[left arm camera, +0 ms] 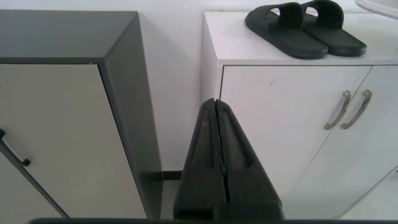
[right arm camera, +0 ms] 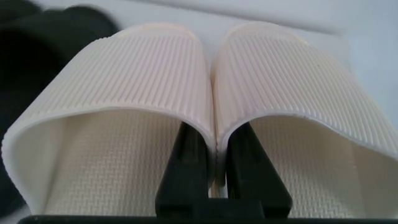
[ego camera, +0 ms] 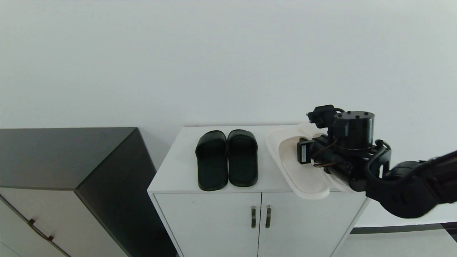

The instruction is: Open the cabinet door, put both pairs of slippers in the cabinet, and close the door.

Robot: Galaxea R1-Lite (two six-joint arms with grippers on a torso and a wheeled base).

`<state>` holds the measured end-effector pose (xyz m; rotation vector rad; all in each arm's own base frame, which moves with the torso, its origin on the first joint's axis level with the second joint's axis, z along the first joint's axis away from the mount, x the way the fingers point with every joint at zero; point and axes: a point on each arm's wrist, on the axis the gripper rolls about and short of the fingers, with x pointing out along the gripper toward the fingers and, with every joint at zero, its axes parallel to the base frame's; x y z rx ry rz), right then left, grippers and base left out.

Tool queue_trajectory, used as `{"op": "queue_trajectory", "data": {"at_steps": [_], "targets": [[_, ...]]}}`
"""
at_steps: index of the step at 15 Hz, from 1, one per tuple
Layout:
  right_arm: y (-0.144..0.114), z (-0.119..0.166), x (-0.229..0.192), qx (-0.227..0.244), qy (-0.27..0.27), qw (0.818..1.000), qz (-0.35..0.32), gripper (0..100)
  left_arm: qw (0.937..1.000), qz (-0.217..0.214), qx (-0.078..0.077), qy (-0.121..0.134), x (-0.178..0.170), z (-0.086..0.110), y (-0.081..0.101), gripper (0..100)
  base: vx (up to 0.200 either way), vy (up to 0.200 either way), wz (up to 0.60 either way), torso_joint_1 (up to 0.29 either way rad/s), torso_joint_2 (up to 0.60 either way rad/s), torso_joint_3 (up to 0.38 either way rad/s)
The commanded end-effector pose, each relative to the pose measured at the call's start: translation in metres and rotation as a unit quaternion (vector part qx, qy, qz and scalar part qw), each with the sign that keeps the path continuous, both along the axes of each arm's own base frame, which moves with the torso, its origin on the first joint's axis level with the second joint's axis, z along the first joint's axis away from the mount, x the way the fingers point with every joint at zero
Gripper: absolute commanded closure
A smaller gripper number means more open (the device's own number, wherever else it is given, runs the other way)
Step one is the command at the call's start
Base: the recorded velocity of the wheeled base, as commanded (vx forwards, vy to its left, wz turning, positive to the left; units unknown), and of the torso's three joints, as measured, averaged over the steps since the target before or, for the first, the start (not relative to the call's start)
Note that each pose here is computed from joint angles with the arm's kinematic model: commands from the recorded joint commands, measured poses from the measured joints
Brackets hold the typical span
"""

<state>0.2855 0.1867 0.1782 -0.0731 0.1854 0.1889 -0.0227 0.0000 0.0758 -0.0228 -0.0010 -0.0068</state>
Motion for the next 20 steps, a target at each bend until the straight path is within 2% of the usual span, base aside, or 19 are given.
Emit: {"op": "queue_trajectory", "data": {"at_steps": [1,4,6,9,15,20], "targets": [[-0.015,0.017,-0.059,0.012,-0.006,0.997,0.073,100,1.0,0.0,0.0,0.001,0.0,0.0,0.0,100,0.0,0.0,0.0,0.0,0.0,0.0],[-0.026,0.013,-0.108,0.02,0.005,0.987,0.156,100,1.0,0.0,0.001,0.001,0.0,0.0,0.0,100,0.0,0.0,0.0,0.0,0.0,0.0],[-0.026,0.007,-0.123,0.032,0.022,0.982,0.186,100,1.0,0.0,0.001,0.001,0.0,0.0,0.0,100,0.0,0.0,0.0,0.0,0.0,0.0],[-0.021,-0.002,-0.123,0.028,0.038,0.98,0.194,100,1.0,0.0,0.002,0.001,0.0,0.0,0.0,100,0.0,0.0,0.0,0.0,0.0,0.0],[-0.02,-0.006,-0.127,0.025,0.045,0.977,0.207,100,1.0,0.0,0.001,0.001,0.0,0.0,0.0,100,-0.2,0.0,0.0,0.002,0.0,0.002],[-0.024,-0.012,-0.131,0.02,0.057,0.973,0.221,100,1.0,0.0,0.001,0.001,0.0,0.0,0.0,100,0.0,0.0,0.0,0.0,0.0,0.0]]}}
